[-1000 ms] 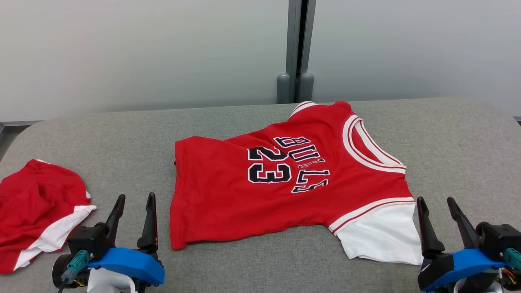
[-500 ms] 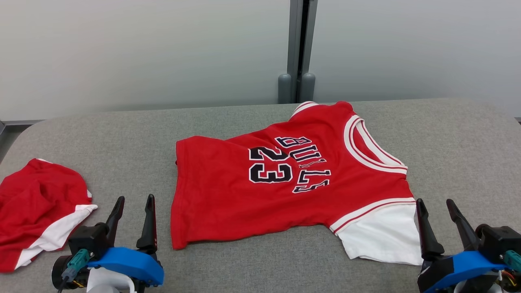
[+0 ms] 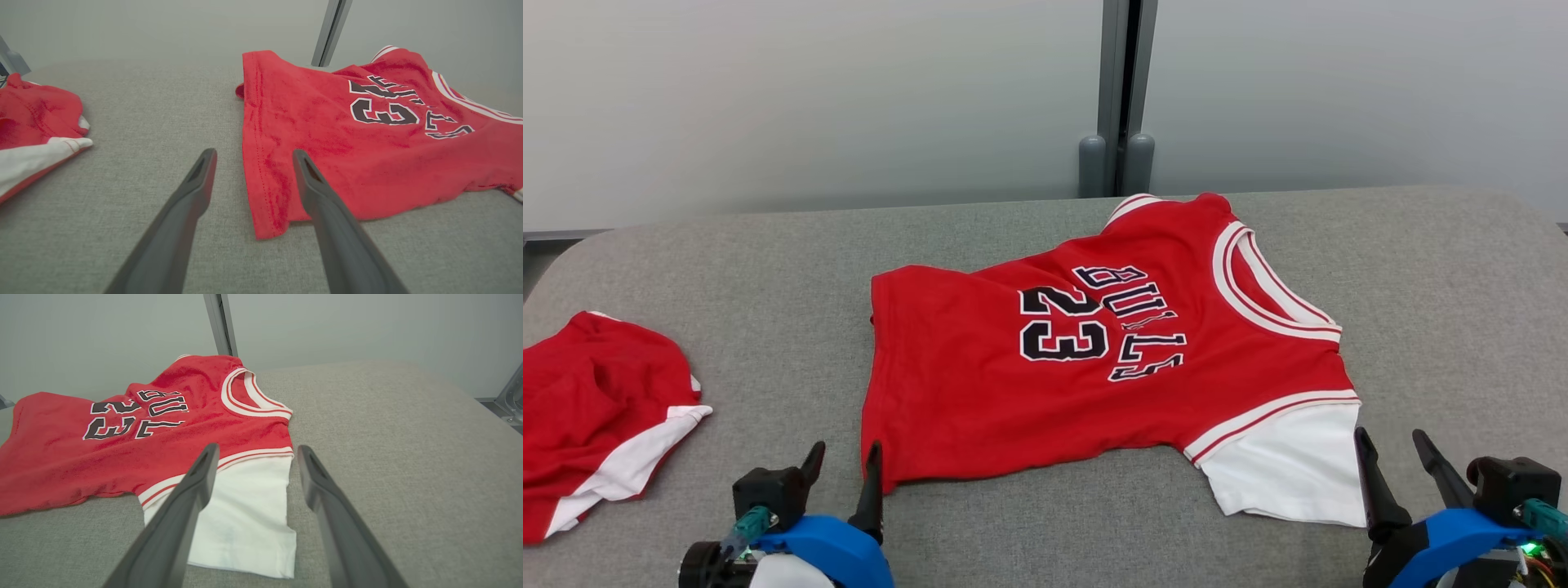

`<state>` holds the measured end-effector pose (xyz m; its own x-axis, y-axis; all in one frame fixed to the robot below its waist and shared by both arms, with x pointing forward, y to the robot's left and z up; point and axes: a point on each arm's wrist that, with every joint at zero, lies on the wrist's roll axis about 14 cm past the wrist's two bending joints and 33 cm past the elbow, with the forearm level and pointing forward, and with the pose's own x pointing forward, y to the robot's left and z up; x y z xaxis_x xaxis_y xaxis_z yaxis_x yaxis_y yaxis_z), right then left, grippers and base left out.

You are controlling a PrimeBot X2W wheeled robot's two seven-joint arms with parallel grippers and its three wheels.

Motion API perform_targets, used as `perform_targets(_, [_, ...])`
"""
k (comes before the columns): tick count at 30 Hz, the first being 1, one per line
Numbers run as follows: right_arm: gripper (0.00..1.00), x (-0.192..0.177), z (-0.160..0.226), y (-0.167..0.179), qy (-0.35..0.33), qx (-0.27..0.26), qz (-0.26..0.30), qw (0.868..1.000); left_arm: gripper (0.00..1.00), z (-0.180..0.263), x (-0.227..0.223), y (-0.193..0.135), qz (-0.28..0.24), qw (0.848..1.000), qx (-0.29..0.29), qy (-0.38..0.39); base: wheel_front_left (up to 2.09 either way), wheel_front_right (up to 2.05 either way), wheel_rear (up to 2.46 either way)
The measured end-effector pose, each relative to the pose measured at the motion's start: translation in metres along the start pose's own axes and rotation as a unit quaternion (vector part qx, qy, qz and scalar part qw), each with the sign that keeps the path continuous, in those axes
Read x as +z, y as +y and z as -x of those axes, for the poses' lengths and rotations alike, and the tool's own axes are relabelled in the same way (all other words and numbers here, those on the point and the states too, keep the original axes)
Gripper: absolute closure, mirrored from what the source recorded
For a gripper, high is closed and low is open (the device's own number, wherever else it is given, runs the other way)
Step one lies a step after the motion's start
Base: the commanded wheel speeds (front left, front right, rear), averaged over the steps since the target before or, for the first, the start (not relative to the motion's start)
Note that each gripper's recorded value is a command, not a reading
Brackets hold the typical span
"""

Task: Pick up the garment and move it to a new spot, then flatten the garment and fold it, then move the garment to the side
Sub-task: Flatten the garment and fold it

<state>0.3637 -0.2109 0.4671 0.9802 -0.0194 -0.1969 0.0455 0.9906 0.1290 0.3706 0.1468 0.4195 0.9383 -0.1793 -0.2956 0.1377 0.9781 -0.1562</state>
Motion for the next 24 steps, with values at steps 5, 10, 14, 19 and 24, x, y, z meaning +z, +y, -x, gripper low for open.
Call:
perform_targets(5, [0.00, -0.024, 0.001, -0.007, 0.047, -0.011, 0.001, 0.999, 0.00, -0.001, -0.034, -0.004, 0.006, 0.998, 0.005, 0.062, 0.00, 0.00, 0.00])
perform_targets(10, [0.00, -0.037, 0.000, -0.009, 0.065, -0.014, -0.001, 0.998, 0.00, -0.009, -0.051, 0.001, 0.006, 0.995, 0.021, 0.095, 0.00, 0.00, 0.00])
perform_targets(14, [0.00, -0.042, -0.001, -0.009, 0.070, -0.015, -0.005, 0.997, 0.00, -0.015, -0.061, 0.004, 0.002, 0.993, 0.025, 0.117, 0.00, 0.00, 0.00])
perform_targets(19, [0.00, -0.047, 0.000, -0.012, 0.075, -0.020, -0.008, 0.997, 0.00, -0.020, -0.072, 0.001, 0.006, 0.989, 0.022, 0.145, 0.00, 0.00, 0.00])
perform_targets(24, [0.00, -0.059, 0.003, -0.016, 0.098, -0.027, -0.011, 0.995, 1.00, -0.024, -0.080, -0.008, 0.013, 0.986, -0.001, 0.167, 0.00, 0.00, 0.00])
